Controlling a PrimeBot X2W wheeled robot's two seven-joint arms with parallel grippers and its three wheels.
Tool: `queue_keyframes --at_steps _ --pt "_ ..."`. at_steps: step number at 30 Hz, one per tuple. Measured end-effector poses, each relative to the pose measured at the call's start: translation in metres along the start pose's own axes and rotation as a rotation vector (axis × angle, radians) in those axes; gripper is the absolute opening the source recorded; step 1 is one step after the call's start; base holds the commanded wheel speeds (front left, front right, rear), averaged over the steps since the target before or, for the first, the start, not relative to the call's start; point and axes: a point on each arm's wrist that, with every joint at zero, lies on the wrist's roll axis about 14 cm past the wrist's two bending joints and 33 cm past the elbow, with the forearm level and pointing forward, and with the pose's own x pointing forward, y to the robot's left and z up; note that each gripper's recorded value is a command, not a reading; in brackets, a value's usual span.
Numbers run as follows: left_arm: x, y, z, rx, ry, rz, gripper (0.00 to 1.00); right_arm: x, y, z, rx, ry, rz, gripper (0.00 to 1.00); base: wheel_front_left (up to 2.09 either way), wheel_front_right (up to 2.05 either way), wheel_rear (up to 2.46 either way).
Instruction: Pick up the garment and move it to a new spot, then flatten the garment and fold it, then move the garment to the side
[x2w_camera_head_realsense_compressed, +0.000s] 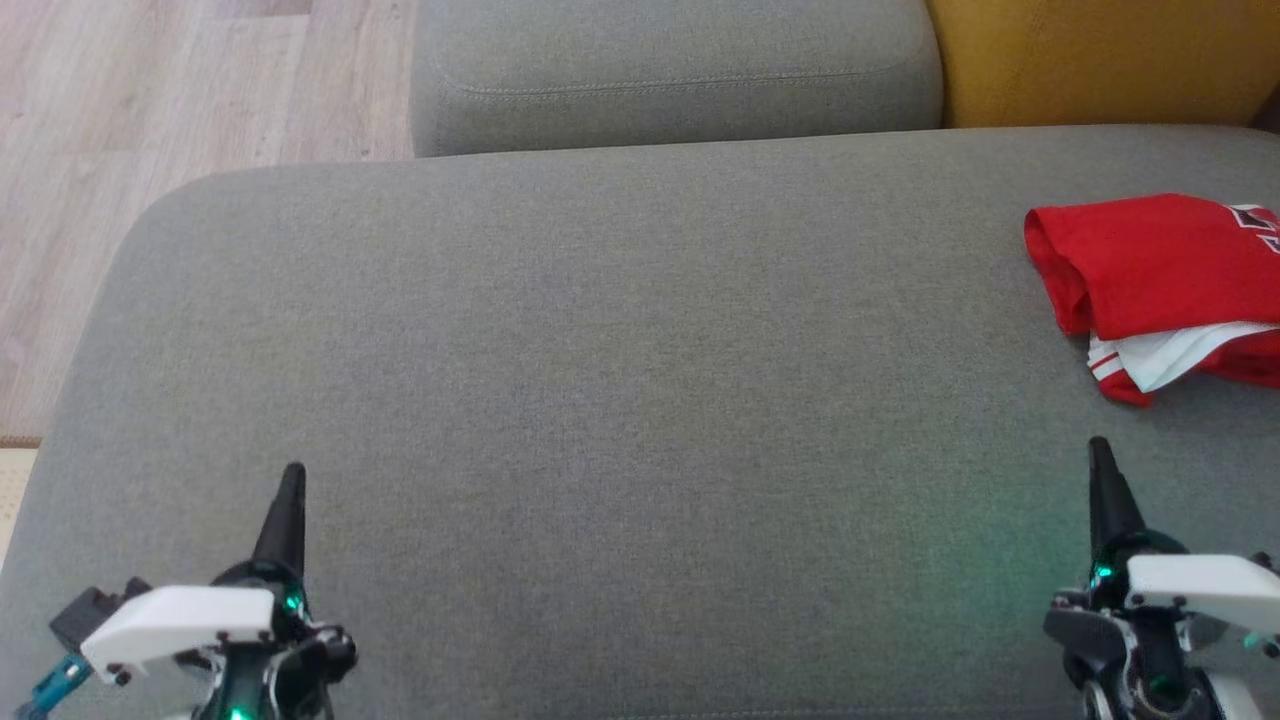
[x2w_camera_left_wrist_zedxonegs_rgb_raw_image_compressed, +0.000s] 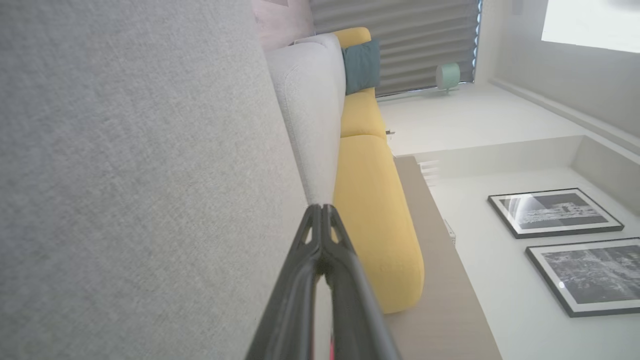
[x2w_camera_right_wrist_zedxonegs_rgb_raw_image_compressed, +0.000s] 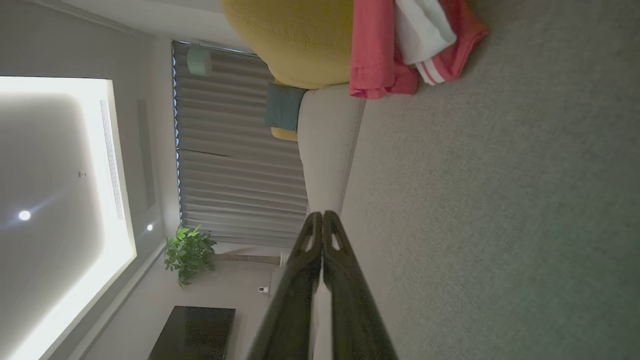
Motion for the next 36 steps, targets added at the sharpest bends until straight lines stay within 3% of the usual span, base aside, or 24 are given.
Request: queue_keyframes --at_steps 17,36 --pt "0.008 -0.015 0.015 -0.179 -0.022 -0.067 0.0 0.008 0.01 0.011 0.179 -0.027 0.035 0.0 0.0 0.0 0.0" --pt "0.008 -0.016 0.015 -0.183 -0.021 -0.07 0.0 0.007 0.009 0.013 0.181 -0.032 0.034 0.0 0.0 0.0 0.0"
